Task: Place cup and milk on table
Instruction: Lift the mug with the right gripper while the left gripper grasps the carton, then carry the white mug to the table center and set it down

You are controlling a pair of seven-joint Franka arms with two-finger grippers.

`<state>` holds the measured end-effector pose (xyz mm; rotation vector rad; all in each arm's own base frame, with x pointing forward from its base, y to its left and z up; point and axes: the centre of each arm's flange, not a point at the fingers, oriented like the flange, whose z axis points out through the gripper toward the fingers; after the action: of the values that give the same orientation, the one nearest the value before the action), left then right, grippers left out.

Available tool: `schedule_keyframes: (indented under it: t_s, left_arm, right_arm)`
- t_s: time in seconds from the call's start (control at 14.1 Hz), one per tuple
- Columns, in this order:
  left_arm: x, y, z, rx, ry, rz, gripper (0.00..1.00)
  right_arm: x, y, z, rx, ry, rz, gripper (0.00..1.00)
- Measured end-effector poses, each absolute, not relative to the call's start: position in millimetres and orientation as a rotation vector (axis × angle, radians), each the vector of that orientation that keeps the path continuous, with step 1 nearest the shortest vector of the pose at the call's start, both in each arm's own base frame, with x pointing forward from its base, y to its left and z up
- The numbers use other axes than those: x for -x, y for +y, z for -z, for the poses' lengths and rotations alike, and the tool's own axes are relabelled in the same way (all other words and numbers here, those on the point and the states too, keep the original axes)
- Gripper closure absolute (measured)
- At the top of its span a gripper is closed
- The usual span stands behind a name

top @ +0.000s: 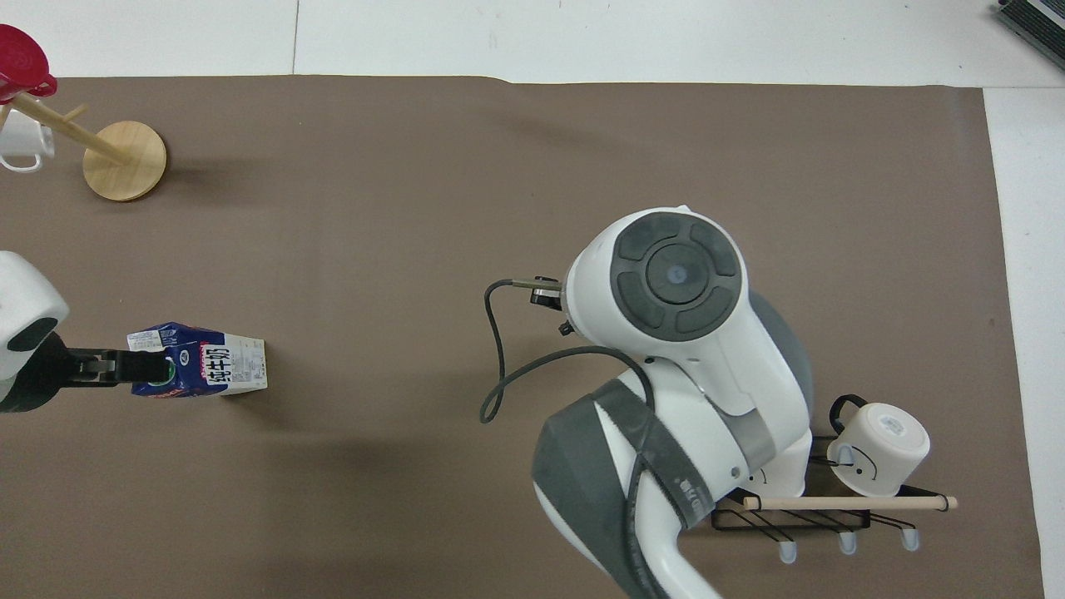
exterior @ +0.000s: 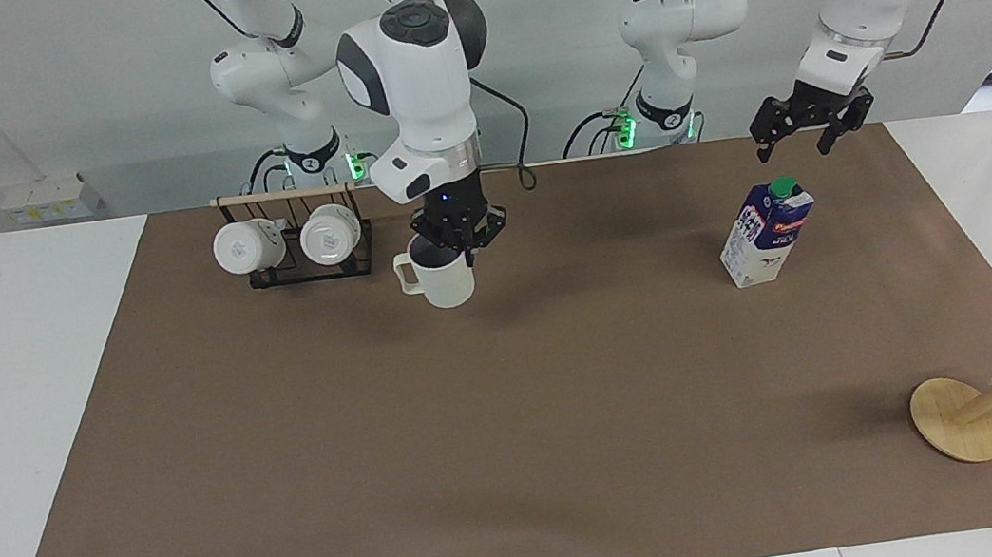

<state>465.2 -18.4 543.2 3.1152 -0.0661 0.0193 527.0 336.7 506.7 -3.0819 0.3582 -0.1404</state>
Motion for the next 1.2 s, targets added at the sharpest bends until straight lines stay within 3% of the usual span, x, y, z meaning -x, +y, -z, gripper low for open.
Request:
schedule_keyframes:
  t_s: [0.64, 0.92, 1.2]
  left_arm:
    - [-466.7, -16.8, -530.7, -3.114, -0.06, -0.042, 0.0]
    - [-467.7, -15.9, -519.4, -3.114, -0.056, -0.065, 0.0]
    - [-468.1, -15.8, -511.1, -3.114, -0.055, -0.071, 0.0]
  right_arm:
    - [-489.7, 454.9, -424.6, 3.043, 0.559, 0.081, 0.94]
    - [-492.2, 502.4, -391.7, 3.025, 0.581, 0.065, 0.94]
    - [-499.4, 508.2, -372.2, 3.032, 0.546, 0.13, 0.94]
